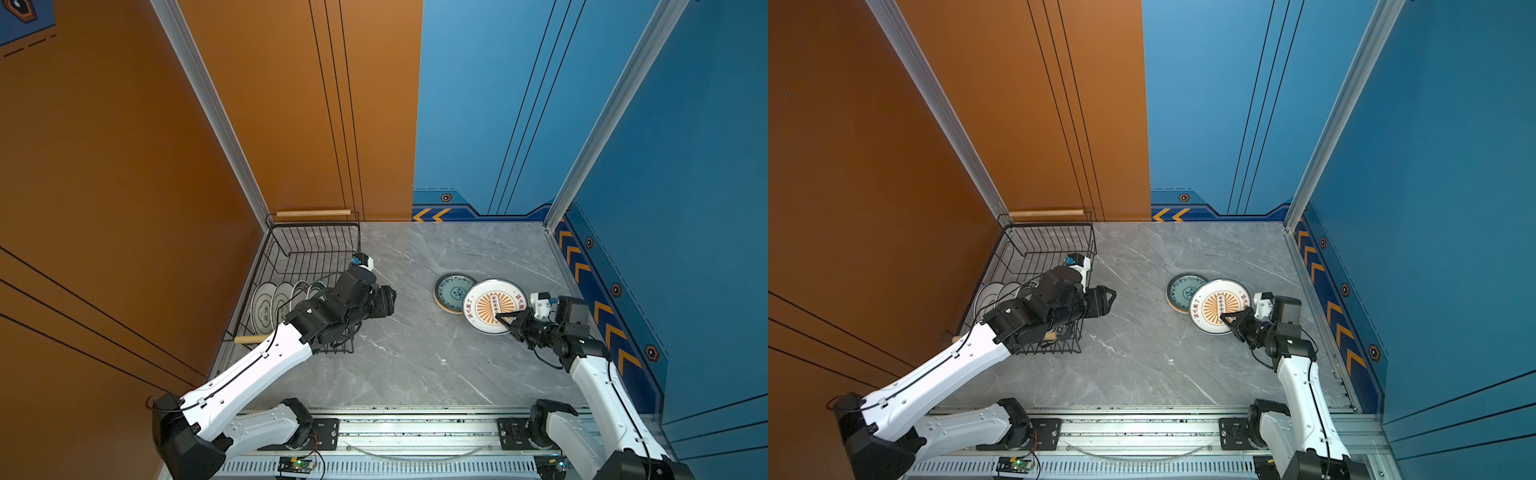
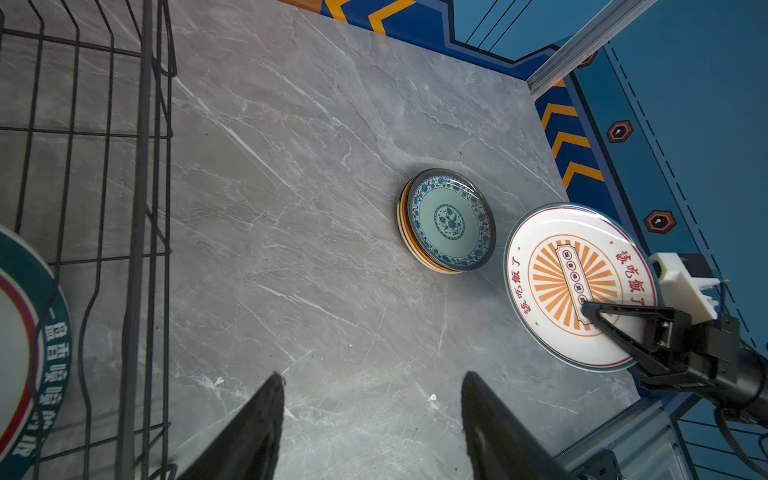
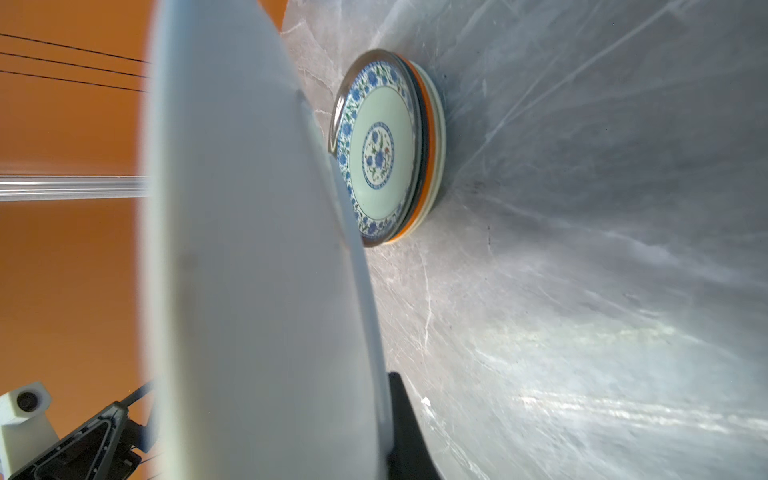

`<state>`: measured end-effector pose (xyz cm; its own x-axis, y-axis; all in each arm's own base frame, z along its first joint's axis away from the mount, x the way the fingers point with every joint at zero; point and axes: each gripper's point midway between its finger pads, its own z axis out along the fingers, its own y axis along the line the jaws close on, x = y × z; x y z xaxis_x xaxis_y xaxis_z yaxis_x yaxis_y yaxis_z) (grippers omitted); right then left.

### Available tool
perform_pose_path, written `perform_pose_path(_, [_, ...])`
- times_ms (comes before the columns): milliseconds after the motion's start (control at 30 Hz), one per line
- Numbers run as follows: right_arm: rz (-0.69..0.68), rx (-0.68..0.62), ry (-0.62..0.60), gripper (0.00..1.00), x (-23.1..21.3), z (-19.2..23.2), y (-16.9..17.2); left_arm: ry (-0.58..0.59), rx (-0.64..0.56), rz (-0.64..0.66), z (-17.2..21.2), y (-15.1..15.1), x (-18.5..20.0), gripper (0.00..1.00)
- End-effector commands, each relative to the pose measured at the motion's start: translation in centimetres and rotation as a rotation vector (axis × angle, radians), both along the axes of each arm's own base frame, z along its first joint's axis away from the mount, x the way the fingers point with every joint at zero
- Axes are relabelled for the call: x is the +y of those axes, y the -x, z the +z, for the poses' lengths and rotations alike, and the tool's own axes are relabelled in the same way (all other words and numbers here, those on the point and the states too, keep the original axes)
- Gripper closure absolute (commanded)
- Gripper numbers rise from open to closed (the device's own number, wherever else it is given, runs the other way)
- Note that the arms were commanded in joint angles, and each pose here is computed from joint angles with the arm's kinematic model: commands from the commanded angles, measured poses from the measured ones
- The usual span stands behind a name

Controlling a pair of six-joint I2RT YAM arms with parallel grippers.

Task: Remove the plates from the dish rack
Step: 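Lower the sunburst plate onto the table beside the stack while the left withdraws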

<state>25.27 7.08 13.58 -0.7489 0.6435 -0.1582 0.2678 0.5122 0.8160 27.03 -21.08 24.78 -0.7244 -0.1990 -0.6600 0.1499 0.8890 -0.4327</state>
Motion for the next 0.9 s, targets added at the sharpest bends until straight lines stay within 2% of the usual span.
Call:
perform_pose_path(0, [0.028, 0.038, -0.019, 1.0, 0.5, -0.9, 1.6, -0.054, -0.005, 0.034, -0.7, 0.2, 1.6, 0.31])
perform_pose_path(367, [0.091, 0.176, 0.021, 1.0, 1.5, -4.8, 5.2, -0.14, -0.017, 0.068, -0.3, 0.7, 3.8, 0.27])
perform_pose_path(867, [0.129, 0.198, 0.037, 1.0, 4.7, -7.3, 4.7, -0.164, 0.042, 0.24, -0.7, 0.6, 10.5, 0.26])
